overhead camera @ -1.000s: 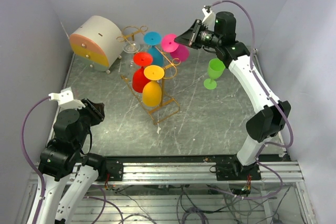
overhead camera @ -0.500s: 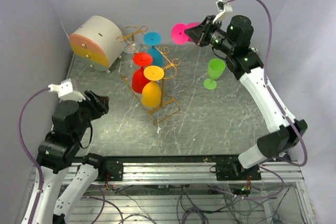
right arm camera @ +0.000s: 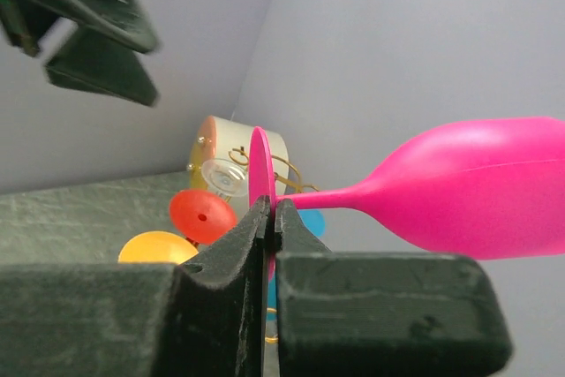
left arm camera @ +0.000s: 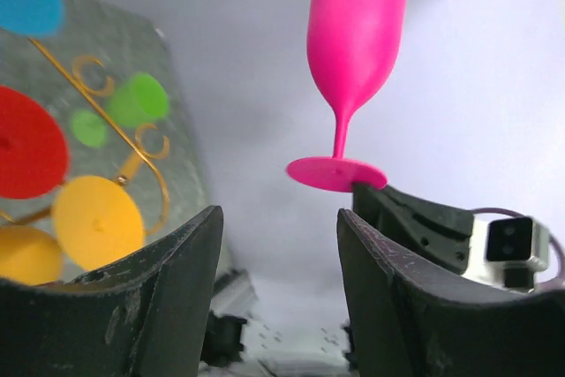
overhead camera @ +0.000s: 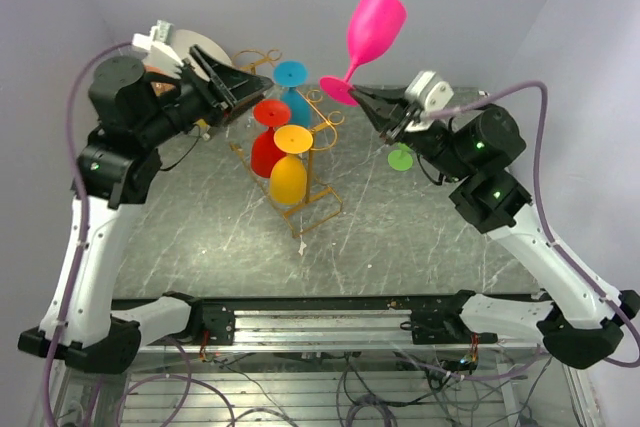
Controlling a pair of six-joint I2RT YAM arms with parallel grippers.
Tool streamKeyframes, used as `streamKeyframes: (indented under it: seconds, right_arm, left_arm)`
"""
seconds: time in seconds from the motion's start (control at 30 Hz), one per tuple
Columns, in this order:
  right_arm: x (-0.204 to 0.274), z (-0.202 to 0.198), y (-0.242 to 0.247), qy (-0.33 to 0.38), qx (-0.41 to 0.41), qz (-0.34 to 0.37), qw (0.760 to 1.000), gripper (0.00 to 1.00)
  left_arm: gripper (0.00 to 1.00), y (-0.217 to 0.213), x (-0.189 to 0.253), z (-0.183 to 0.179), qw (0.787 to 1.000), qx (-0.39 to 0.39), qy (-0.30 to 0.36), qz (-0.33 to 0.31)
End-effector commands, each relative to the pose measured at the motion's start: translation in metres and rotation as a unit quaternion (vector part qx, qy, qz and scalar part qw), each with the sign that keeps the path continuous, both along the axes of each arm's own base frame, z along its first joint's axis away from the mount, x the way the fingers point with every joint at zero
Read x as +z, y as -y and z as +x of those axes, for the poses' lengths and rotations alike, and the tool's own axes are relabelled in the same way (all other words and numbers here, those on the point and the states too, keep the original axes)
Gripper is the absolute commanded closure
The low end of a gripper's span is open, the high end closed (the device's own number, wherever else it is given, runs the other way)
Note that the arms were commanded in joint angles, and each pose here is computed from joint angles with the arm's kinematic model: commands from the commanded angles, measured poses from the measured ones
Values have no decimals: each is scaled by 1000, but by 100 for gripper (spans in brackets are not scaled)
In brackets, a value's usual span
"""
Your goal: Take the wine glass off the wine glass rack
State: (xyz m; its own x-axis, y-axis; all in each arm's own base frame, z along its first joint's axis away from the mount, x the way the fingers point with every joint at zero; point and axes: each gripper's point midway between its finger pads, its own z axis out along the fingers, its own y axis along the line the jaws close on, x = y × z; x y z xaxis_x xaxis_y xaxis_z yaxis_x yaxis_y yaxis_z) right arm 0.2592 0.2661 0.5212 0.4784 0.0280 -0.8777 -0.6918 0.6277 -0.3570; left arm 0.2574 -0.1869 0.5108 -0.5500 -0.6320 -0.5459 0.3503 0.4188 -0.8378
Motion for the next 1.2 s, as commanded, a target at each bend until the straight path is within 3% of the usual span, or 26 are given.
streamKeyframes:
  seconds: [0.0,0.4,0.8,0.93,1.17]
  right_arm:
    - [3,-13,-11,94,-10,-36,995,100]
    - [-34,-28,-71,158,-62,-133,976,100]
    - [-50,-66,-91,241,-101,-144,954,100]
    - [-61,-74,-98,250,-88,-168,950,100]
    - [-71,-79,-102,249,-81,-180,948,100]
  left_arm:
    - [36,39,8,-29,975,-160,-93,-125]
    - [35,33,-14,-38,966,-139,-148,-157]
    - [36,28,-49,-51,966,-129,-182,-129]
    - [43,28,-51,-50,966,-127,-181,-133]
    - [77,31,-51,-51,966,-145,-168,-131]
